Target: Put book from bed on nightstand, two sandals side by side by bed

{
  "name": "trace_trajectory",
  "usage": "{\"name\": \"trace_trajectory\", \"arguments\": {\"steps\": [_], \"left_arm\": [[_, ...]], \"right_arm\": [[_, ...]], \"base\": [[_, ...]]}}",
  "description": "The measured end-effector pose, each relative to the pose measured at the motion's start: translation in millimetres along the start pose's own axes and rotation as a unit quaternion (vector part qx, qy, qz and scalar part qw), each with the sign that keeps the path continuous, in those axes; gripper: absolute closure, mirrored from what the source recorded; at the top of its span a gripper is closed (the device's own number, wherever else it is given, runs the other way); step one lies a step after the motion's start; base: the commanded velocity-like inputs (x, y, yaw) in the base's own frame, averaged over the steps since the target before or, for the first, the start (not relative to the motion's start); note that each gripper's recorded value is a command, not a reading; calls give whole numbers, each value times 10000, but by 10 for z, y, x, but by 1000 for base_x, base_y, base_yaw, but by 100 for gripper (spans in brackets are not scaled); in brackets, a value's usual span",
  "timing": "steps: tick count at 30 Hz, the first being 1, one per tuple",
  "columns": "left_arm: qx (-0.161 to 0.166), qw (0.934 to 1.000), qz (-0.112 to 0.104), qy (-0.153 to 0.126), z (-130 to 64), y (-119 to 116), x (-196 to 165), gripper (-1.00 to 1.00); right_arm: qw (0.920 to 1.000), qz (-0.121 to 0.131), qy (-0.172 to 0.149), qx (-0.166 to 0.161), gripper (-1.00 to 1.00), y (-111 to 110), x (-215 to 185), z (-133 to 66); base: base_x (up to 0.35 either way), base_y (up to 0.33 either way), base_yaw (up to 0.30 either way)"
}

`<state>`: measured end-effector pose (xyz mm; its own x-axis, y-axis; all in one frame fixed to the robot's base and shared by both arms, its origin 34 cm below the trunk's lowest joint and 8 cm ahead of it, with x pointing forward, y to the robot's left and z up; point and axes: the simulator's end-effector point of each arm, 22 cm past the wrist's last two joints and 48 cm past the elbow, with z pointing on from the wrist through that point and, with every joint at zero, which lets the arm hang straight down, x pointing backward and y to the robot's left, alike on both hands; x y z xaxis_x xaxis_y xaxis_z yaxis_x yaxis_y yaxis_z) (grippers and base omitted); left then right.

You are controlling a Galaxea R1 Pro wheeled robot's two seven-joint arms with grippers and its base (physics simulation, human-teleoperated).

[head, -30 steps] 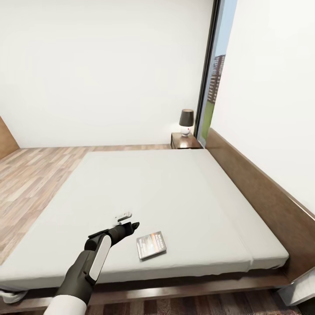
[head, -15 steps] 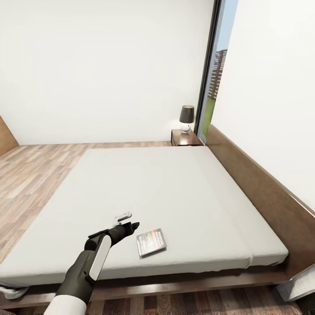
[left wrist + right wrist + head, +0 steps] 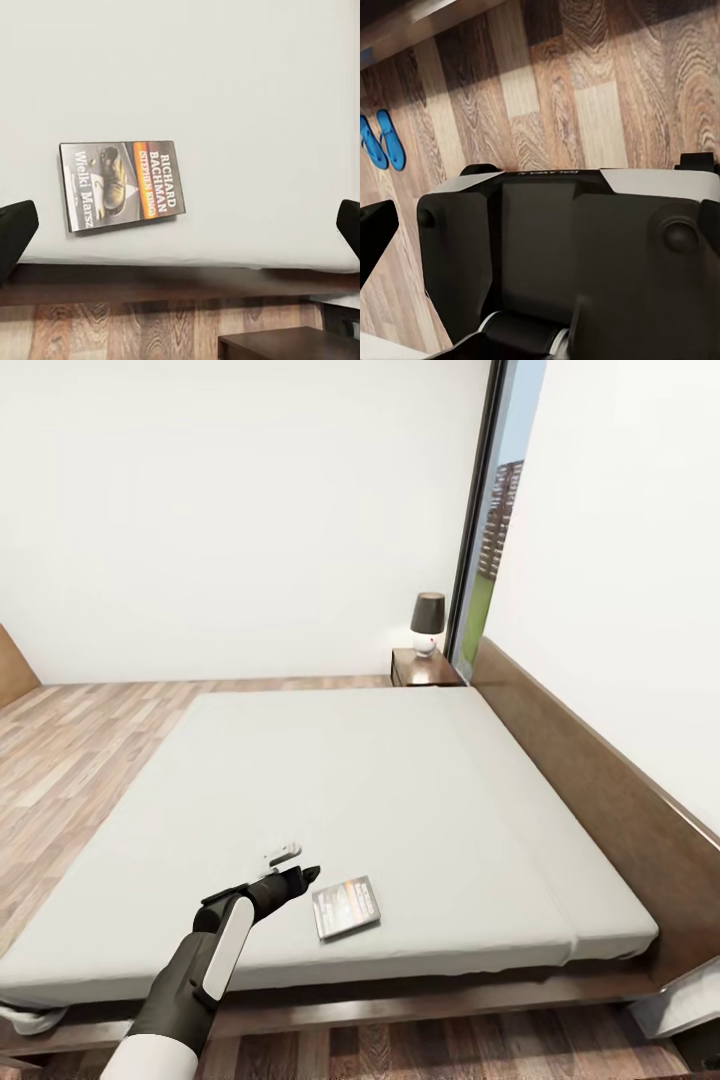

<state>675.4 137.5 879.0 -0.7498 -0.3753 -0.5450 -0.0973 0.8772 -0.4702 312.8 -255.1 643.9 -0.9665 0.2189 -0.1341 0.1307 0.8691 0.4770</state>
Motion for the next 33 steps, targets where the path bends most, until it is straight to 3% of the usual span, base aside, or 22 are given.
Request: {"name": "trace_trajectory", "arguments": {"steps": [33], "left_arm": [[-79,9997,-99,208,153,141,200,-100]], "right_arm": [[9997,110,222,56,-100,-71,192,45]], "base": [[18,0,0]]}}
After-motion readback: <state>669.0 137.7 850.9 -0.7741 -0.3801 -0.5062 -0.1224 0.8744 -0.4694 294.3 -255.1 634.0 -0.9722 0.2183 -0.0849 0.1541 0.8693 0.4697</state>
